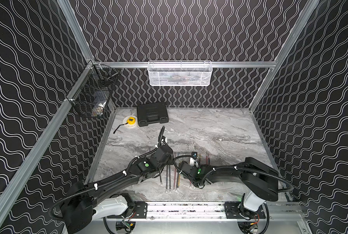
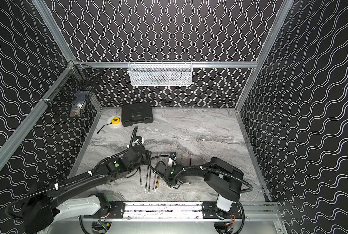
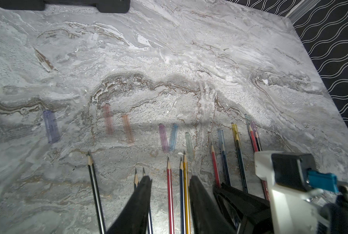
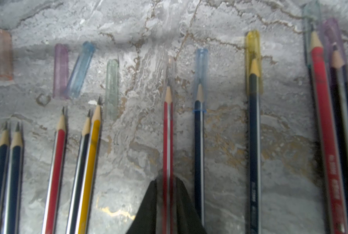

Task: Remove the protective cover of the pencils
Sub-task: Pick up the pencil from the center of the board.

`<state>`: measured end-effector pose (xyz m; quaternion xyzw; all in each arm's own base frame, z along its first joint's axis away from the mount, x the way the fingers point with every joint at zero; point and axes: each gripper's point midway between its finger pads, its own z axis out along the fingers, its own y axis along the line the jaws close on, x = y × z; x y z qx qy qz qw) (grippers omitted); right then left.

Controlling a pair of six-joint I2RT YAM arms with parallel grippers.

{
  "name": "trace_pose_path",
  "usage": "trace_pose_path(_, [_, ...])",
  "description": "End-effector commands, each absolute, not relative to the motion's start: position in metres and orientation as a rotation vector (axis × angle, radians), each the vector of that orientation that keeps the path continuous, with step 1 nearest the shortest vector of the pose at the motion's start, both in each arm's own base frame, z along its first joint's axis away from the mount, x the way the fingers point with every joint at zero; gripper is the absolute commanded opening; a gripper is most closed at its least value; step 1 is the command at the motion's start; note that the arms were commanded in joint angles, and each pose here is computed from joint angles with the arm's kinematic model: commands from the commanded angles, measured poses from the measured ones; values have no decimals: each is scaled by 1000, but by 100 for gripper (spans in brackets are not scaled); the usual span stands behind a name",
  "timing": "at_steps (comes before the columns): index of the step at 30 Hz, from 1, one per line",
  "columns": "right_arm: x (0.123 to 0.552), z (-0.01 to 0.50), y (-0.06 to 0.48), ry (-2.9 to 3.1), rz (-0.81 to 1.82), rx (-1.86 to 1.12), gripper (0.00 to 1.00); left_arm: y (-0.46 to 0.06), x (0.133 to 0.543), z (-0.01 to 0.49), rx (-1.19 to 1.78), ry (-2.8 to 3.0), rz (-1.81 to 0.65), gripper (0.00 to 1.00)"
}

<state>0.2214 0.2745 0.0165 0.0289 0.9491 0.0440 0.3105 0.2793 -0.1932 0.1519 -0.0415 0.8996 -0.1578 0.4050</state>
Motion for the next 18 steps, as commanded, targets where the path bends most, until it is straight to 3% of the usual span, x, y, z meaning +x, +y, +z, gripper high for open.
trace_pose_path(1, [212,5,269,2567,73,47,13,-192,279,158,-131,2250,-420,37])
trace_pose_path(8, [212,10,268,2554,103,64,0,-189,276,162,-138,2234,-444,37])
trace_pose_path(18, [210,42,267,2489,267,83,0,-187,271,170,-153,2191,-503,37])
